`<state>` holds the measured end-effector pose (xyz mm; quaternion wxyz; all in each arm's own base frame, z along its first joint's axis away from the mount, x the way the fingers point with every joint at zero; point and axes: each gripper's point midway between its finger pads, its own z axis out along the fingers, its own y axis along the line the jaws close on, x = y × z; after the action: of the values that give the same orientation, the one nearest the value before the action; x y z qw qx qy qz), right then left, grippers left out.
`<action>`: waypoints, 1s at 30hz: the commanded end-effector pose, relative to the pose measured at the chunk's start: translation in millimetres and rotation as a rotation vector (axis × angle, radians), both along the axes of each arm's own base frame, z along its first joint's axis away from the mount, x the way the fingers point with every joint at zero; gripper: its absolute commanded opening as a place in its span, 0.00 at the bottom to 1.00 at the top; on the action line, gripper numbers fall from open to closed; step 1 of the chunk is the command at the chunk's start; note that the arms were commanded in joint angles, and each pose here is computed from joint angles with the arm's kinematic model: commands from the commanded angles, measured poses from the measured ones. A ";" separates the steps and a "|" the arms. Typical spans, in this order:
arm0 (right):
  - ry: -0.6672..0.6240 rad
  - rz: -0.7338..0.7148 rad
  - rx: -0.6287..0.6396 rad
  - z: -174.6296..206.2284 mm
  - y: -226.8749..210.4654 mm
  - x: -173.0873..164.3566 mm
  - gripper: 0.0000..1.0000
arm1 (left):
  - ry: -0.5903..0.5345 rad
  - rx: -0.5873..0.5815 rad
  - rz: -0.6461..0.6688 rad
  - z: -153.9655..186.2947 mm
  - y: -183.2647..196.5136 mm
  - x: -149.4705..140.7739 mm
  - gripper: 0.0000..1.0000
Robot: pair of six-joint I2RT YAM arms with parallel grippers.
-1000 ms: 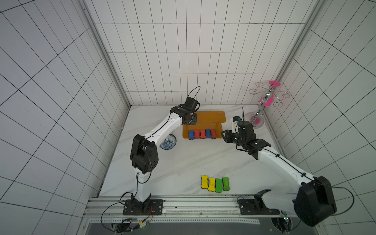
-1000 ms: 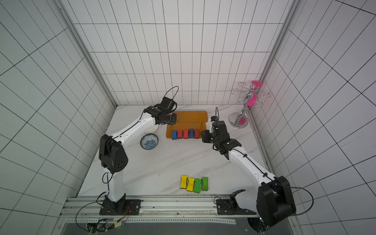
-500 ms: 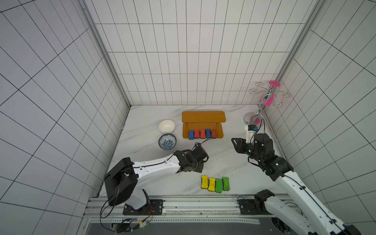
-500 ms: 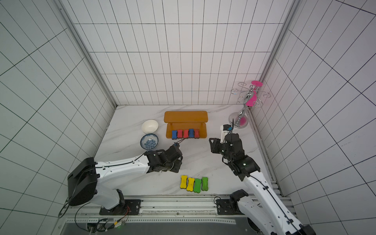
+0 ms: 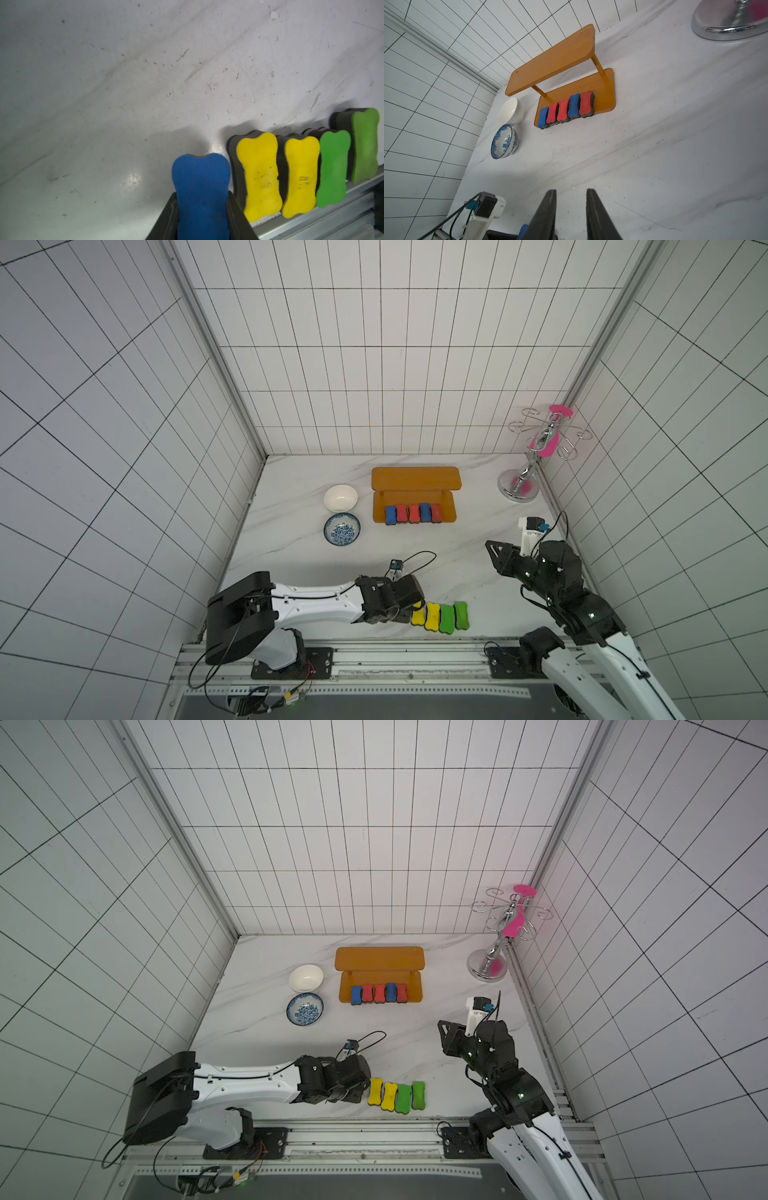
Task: Remove the whiteboard erasers from the shelf
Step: Place the whiteboard eraser at the center of the board.
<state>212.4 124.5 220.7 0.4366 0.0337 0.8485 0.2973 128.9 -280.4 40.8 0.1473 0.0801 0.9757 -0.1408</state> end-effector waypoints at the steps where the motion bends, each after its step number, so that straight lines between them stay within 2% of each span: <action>1: 0.031 -0.022 0.004 -8.5 -3.6 -1.2 0.28 | -0.028 -0.023 0.039 2.9 -0.9 4.9 0.36; 15: 0.055 -0.024 -0.010 -25.0 -2.7 1.1 0.28 | -0.020 -0.018 0.033 -2.4 -3.2 3.7 0.54; 24: 0.058 -0.021 -0.015 -30.7 -1.5 3.3 0.29 | -0.024 -0.019 0.044 -0.5 -3.2 5.0 0.52; 30: 0.055 -0.021 -0.016 -30.7 -1.9 2.6 0.28 | -0.021 -0.014 0.047 -1.6 -5.0 5.6 0.46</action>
<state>212.7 124.7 189.6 0.4082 0.0435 0.8658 0.2860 131.8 -280.6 37.3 0.1530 0.0596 0.9763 -0.1410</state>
